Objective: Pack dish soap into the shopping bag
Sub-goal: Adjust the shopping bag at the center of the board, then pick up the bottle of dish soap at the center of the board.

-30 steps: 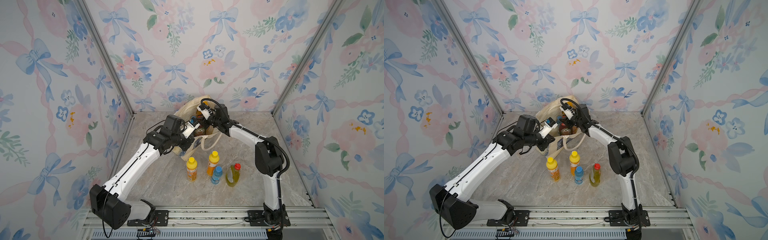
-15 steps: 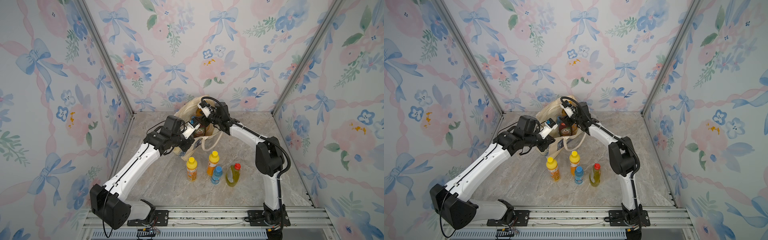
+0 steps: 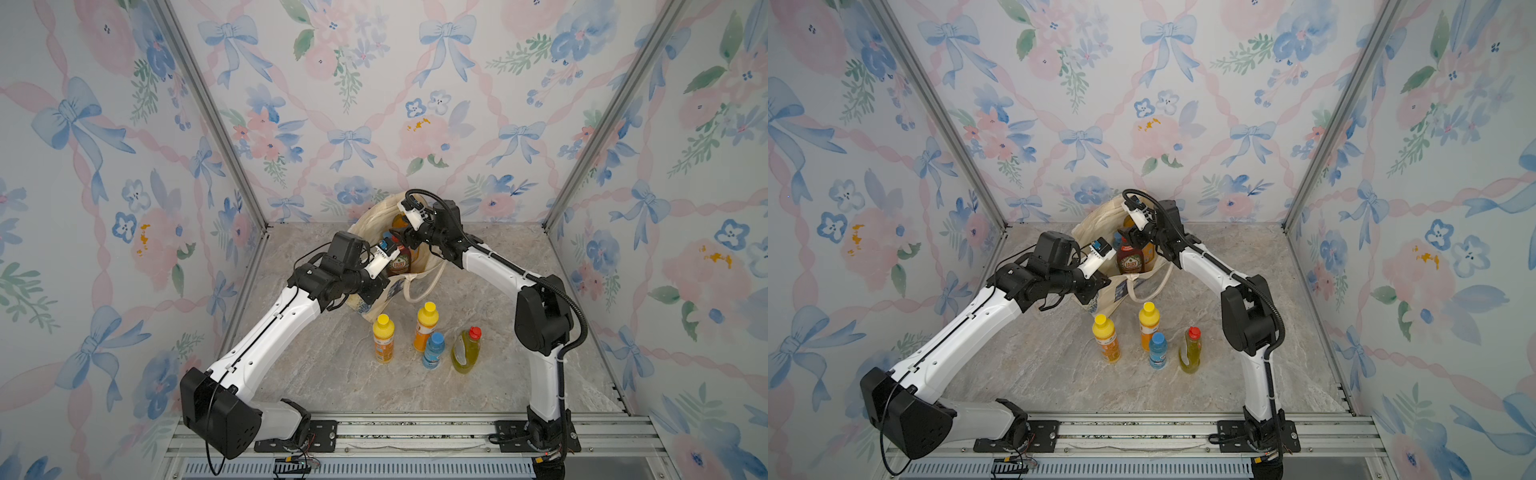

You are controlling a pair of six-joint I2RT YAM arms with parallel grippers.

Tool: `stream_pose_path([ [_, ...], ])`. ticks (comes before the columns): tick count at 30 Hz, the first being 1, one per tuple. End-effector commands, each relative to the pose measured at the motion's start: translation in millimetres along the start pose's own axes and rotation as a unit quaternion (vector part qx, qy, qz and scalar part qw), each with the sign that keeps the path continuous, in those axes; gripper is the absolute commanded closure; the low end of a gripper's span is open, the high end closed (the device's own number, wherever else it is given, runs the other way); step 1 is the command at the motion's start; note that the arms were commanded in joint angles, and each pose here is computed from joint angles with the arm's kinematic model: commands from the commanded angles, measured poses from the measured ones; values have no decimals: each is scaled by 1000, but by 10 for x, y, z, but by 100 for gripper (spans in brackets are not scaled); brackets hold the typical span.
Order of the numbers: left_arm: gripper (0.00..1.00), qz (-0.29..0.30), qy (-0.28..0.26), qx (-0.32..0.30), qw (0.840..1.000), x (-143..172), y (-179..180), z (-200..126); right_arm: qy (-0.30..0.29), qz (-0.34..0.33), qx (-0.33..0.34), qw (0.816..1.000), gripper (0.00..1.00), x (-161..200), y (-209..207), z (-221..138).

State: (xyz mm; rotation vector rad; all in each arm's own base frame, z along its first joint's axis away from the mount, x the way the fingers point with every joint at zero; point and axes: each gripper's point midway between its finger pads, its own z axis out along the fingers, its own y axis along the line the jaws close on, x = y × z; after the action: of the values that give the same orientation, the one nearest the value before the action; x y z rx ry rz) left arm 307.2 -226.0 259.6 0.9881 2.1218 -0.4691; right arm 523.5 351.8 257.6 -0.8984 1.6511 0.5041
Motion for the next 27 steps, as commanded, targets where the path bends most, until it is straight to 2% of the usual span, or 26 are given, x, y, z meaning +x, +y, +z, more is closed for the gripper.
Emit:
stream_pose_path([
  [1,100,-1,1,9,1000,30,-9,52,-50,-12,20,998,35,-505,-62,-236],
  [7,100,0,4,6,1000,38,5,62,-52,6,54,997,32,-817,-57,-477],
  [11,100,1,2,1,1000,26,22,46,-4,61,122,991,31,-895,-181,-784],
  [14,100,3,1,-3,1000,19,25,31,62,118,174,976,34,-788,-214,-1155],
  [19,100,7,4,-8,1000,29,46,41,161,163,240,943,33,-487,-63,-1965],
  [23,100,9,4,-9,1000,19,56,50,235,204,246,918,27,-211,216,-2527],
  [27,100,13,4,-13,1000,-2,81,64,280,241,218,903,19,22,690,-2884],
])
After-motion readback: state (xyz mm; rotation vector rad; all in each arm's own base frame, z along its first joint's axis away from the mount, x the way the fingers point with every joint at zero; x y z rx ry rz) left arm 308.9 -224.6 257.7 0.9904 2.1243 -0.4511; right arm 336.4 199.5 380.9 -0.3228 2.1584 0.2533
